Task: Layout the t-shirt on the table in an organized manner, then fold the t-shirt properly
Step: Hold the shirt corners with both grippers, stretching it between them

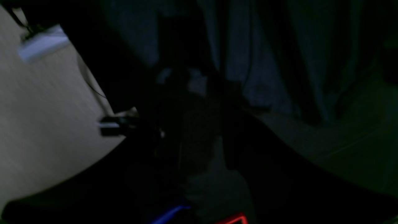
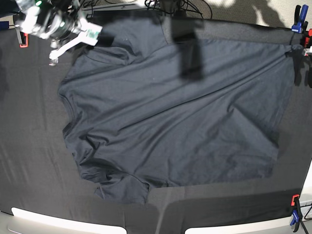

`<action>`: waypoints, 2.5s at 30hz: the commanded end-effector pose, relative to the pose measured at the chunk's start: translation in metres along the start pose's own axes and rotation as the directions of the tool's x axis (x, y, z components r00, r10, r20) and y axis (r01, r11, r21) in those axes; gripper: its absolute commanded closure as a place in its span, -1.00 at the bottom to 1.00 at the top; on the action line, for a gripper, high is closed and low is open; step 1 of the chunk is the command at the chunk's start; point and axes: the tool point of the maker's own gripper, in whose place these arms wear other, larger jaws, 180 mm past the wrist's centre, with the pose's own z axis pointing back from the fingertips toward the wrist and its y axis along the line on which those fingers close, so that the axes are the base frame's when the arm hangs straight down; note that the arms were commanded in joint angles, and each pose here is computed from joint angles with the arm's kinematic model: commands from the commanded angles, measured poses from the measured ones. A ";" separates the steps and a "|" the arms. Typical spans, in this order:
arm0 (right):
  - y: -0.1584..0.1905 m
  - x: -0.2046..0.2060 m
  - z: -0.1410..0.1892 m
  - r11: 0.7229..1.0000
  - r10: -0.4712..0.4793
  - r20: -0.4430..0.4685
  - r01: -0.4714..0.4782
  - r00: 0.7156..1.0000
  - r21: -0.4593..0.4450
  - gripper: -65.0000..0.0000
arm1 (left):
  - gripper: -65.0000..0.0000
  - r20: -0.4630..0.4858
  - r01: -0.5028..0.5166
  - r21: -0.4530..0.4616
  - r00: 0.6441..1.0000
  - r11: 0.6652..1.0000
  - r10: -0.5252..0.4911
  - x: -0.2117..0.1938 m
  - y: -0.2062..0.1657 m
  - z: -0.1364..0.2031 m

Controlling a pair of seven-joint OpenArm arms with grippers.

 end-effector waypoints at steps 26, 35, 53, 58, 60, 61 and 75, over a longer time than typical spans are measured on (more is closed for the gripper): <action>0.001 0.044 -0.043 0.982 -0.173 0.163 0.158 0.971 0.100 0.10 | 0.36 0.052 0.024 -0.013 0.998 1.000 -0.023 0.017 -0.001 0.001; -0.004 0.047 -0.046 0.980 -0.195 0.171 0.182 0.966 0.086 0.14 | 0.36 0.052 0.024 -0.013 0.998 1.000 -0.023 0.017 -0.001 0.001; -0.018 0.037 -0.061 0.965 -0.256 0.157 0.241 0.954 0.106 0.14 | 0.36 0.052 0.024 -0.013 0.998 1.000 -0.023 0.017 -0.001 0.001; -0.014 0.039 -0.063 0.953 -0.289 0.171 0.267 0.942 0.140 0.15 | 0.36 0.052 0.023 -0.013 0.998 1.000 -0.023 0.017 -0.001 0.001; -0.014 0.043 -0.062 0.954 -0.286 0.192 0.262 0.939 0.143 0.28 | 0.36 0.052 0.023 -0.013 0.998 1.000 -0.023 0.017 -0.001 0.001; -0.013 0.044 -0.061 0.956 -0.281 0.194 0.255 0.940 0.147 0.33 | 0.36 0.052 0.023 -0.013 0.998 1.000 -0.023 0.017 -0.001 0.001; -0.025 0.076 -0.036 0.977 -0.212 0.297 0.191 0.931 0.097 0.33 | 0.36 0.051 0.023 -0.013 0.998 1.000 -0.023 0.017 -0.001 0.001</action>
